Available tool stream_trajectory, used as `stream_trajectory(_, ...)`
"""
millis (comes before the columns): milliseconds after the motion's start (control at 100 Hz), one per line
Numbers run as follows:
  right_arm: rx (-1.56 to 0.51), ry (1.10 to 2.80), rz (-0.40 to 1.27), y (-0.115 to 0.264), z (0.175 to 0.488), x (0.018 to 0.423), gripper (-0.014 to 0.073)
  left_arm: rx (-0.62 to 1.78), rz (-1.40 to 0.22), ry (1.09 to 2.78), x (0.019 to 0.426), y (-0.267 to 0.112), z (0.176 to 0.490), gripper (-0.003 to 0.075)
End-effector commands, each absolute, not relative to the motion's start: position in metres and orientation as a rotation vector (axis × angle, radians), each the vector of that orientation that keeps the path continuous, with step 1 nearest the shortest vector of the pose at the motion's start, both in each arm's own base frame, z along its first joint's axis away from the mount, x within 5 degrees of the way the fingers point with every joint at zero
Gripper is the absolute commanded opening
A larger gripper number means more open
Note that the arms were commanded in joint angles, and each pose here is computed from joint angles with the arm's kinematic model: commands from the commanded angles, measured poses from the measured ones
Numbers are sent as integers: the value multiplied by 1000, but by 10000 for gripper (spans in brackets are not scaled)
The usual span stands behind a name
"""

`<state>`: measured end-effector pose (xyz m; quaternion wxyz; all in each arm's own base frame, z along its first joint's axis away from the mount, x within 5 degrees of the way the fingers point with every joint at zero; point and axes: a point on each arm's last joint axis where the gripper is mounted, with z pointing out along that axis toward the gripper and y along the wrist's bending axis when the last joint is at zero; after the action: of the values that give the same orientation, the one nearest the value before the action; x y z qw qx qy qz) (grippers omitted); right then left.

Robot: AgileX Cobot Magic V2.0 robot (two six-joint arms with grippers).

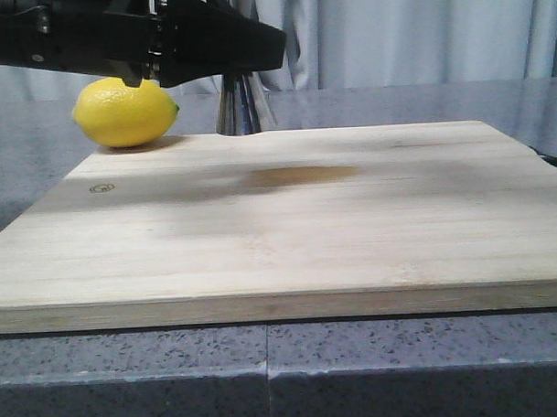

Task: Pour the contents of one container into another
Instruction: 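Tilt the beaker with the right gripper over the jigger mouth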

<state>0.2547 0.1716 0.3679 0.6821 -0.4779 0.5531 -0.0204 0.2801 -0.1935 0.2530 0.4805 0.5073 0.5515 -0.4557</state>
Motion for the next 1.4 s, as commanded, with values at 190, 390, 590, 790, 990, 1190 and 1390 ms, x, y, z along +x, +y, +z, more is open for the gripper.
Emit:
stream_trajectory(190, -1053, 1093, -36, 173, 395, 246, 256, 1195, -1169, 1206, 272, -196, 285, 59)
stream_trajectory(390, -1075, 1080, -54, 173, 394, 246, 256, 1195, -1169, 1206, 272, -196, 285, 59)
stream_trajectory(590, -1090, 1067, -65, 174, 394, 245, 256, 1195, -1169, 1206, 272, -196, 285, 59)
stream_trajectory(790, -1114, 1036, -77, 175, 394, 244, 256, 1195, -1167, 1207, 273, -196, 284, 59)
stream_trajectory(990, -1130, 1026, -90, 175, 394, 244, 256, 1194, -1165, 1209, 273, -196, 284, 59)
stream_trajectory(1190, -1157, 1007, -112, 176, 393, 244, 256, 1194, -1165, 1209, 273, -196, 284, 59)
stream_trajectory(1390, -1178, 995, -130, 176, 392, 243, 256, 1194, -1165, 1209, 273, -196, 284, 59)
